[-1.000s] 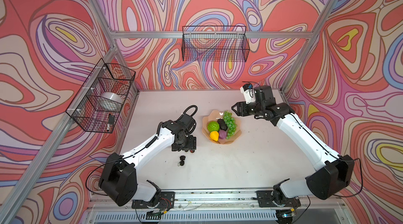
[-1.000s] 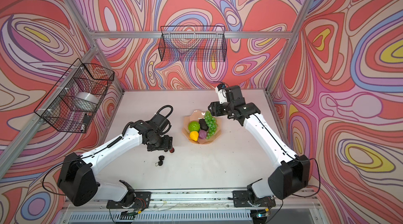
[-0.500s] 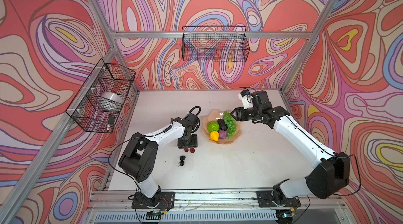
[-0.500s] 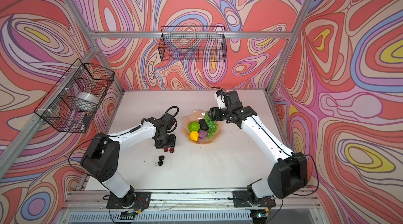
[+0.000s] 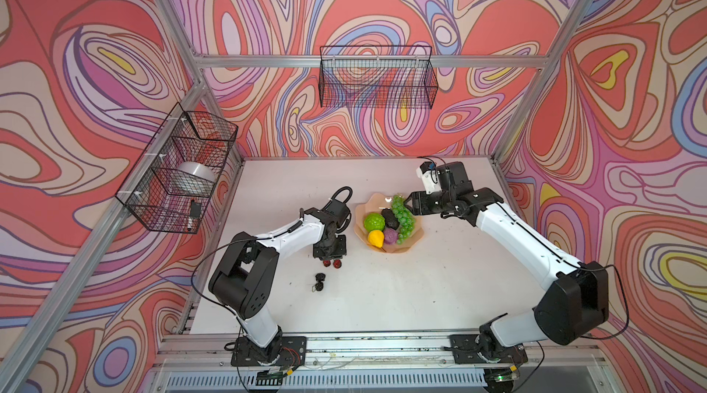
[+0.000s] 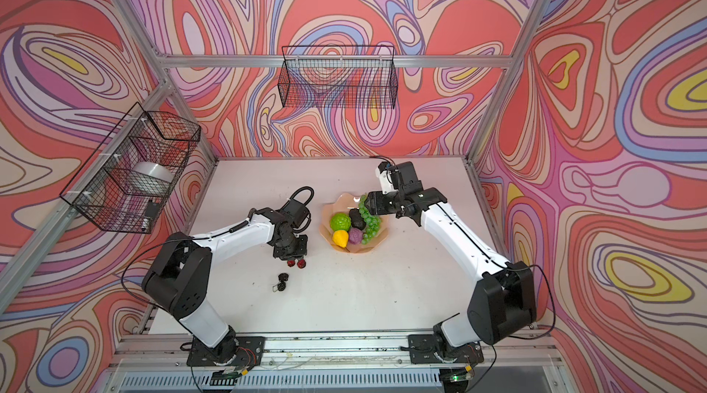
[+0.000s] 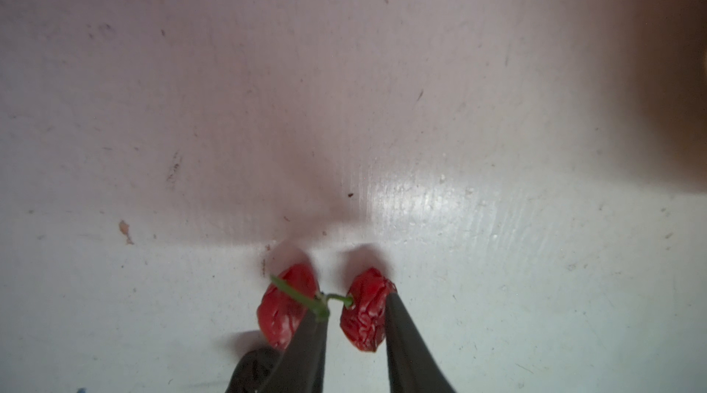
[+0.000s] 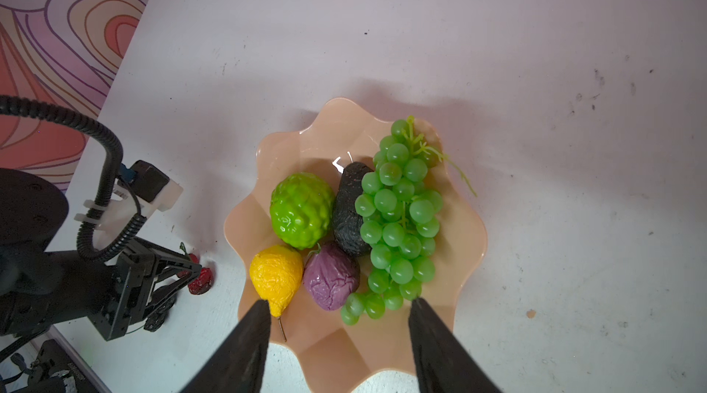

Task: Place and organize the fake fruits in the fruit bowl
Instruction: 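Lower the left gripper onto the red cherry stem and close it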

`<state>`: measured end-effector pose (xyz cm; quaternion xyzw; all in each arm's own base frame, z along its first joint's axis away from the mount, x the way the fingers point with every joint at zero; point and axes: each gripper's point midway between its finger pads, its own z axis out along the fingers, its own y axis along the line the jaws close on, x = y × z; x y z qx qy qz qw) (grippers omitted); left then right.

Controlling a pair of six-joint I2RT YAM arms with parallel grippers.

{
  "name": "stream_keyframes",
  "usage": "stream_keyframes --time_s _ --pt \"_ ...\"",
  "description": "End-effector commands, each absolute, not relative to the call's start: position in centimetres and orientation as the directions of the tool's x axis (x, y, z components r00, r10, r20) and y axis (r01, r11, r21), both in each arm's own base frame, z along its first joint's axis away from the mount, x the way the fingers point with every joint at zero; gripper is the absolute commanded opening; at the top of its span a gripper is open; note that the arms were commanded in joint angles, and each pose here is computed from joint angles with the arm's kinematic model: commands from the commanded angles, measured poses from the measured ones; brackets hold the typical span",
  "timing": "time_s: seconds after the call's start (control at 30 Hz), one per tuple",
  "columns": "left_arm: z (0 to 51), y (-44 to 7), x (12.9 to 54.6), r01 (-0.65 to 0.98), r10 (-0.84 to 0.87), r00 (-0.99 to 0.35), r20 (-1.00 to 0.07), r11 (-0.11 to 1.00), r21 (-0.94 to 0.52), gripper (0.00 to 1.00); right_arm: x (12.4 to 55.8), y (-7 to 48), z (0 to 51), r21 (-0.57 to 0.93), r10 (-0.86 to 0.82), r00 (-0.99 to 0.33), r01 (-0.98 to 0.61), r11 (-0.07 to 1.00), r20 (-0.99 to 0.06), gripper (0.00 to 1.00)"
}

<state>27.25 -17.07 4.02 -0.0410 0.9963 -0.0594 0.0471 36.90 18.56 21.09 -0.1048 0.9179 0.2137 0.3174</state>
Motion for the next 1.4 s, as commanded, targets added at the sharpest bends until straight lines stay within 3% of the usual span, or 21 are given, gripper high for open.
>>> stream_keyframes --time_s 0.0,0.13,0.2,0.57,0.93,0.97,1.03,1.07,1.13,1.37 --pt "4.4 -16.7 27.0 -0.100 -0.113 -0.989 -0.097 0.987 -0.126 0.23 36.8 18.9 20.7 0.339 -0.052 -0.781 -0.328 0.882 -0.622 0.60" --pt "4.7 -16.4 26.7 -0.106 -0.119 -0.988 -0.101 0.987 -0.125 0.16 36.7 19.0 20.4 0.341 -0.053 -0.785 -0.328 0.881 -0.617 0.60" --pt "4.8 -16.3 26.6 -0.109 -0.122 -0.987 -0.104 0.986 -0.125 0.02 36.6 19.0 20.5 0.342 -0.052 -0.784 -0.328 0.881 -0.618 0.60" --pt "6.2 -16.0 26.2 -0.099 -0.115 -0.986 -0.119 0.986 -0.134 0.00 36.6 19.3 20.4 0.346 -0.053 -0.786 -0.330 0.878 -0.616 0.59" --pt "10.7 -15.5 25.2 -0.052 -0.079 -0.984 -0.162 0.985 -0.162 0.00 36.9 20.0 20.5 0.359 -0.044 -0.784 -0.332 0.872 -0.619 0.58" --pt "10.7 -15.5 25.0 -0.041 -0.068 -0.985 -0.160 0.986 -0.162 0.05 36.9 20.1 20.5 0.360 -0.045 -0.784 -0.335 0.871 -0.619 0.58" --pt "10.4 -15.1 24.8 -0.031 -0.053 -0.986 -0.156 0.990 -0.140 0.40 37.0 20.4 20.4 0.362 -0.046 -0.784 -0.337 0.869 -0.619 0.58" --pt "10.3 -15.0 24.9 -0.026 -0.047 -0.987 -0.156 0.991 -0.130 0.51 37.0 20.5 20.5 0.362 -0.048 -0.784 -0.339 0.868 -0.619 0.58" --pt "9.9 -15.1 24.9 -0.016 -0.036 -0.987 -0.154 0.991 -0.132 0.63 37.0 20.6 20.5 0.361 -0.051 -0.784 -0.341 0.868 -0.618 0.58" --pt "7.4 -16.0 24.8 0.017 0.003 -0.996 -0.094 0.990 -0.143 0.65 37.1 20.7 20.3 0.353 -0.060 -0.786 -0.343 0.870 -0.615 0.58"
